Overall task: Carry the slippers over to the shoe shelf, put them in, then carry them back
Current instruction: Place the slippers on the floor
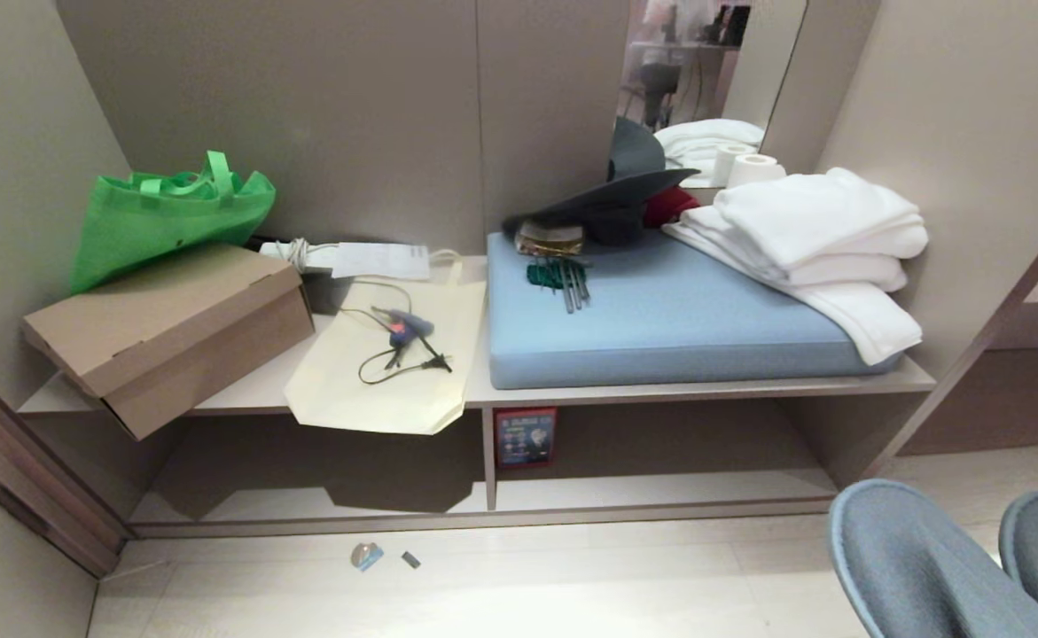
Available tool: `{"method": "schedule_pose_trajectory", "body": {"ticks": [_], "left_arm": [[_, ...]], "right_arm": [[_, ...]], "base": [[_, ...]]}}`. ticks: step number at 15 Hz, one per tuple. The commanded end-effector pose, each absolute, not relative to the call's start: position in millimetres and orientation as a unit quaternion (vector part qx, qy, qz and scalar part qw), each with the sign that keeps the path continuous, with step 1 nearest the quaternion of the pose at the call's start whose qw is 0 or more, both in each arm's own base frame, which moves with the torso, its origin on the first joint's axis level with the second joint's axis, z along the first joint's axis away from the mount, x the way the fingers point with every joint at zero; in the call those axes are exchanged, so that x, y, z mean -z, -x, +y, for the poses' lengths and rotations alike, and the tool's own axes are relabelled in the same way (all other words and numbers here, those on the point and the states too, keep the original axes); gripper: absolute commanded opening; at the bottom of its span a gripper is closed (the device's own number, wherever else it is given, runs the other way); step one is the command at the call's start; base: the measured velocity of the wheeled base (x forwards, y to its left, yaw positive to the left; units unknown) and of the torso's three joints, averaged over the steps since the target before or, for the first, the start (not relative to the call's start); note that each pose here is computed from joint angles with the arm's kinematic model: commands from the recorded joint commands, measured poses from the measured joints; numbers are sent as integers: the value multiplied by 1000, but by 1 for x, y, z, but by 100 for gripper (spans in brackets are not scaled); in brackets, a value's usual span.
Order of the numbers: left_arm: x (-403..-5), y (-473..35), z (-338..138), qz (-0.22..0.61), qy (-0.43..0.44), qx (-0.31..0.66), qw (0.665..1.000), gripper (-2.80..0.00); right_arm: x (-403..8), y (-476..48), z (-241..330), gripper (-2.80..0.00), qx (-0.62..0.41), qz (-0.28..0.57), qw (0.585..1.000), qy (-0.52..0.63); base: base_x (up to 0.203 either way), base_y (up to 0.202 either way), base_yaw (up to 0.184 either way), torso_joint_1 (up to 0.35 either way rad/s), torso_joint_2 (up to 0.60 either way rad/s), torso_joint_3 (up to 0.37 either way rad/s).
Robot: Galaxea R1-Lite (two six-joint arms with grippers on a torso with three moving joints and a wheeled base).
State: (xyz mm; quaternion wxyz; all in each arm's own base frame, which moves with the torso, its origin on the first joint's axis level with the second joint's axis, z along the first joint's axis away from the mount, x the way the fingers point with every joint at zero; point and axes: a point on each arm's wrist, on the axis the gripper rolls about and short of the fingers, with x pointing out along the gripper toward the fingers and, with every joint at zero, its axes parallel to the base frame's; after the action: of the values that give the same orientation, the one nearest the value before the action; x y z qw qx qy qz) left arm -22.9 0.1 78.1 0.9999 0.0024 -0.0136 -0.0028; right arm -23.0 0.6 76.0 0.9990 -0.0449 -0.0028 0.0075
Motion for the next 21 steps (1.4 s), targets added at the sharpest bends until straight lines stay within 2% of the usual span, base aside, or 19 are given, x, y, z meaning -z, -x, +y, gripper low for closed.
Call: {"method": "schedule_pose_trajectory", "body": {"ticks": [1,6,16,21], "left_arm": [[-76,22,0,-9,-2,3,1000,-280],[-76,22,0,-9,-2,3,1000,-280],[-76,22,0,-9,6,3,1000,-280],[-76,22,0,-9,6,3,1000,-280]], "right_arm": [[-76,23,1,-280,-8,-2,999,45],[-76,23,1,-280,-8,-3,999,46],[-76,23,1,-280,-8,-3,999,47],[-76,23,1,-280,-8,-3,999,47]], "base": [[0,0,0,6,6,194],[0,0,0,0,4,182],[0,0,0,1,1,12],[3,-146,3,3,2,1]]}}
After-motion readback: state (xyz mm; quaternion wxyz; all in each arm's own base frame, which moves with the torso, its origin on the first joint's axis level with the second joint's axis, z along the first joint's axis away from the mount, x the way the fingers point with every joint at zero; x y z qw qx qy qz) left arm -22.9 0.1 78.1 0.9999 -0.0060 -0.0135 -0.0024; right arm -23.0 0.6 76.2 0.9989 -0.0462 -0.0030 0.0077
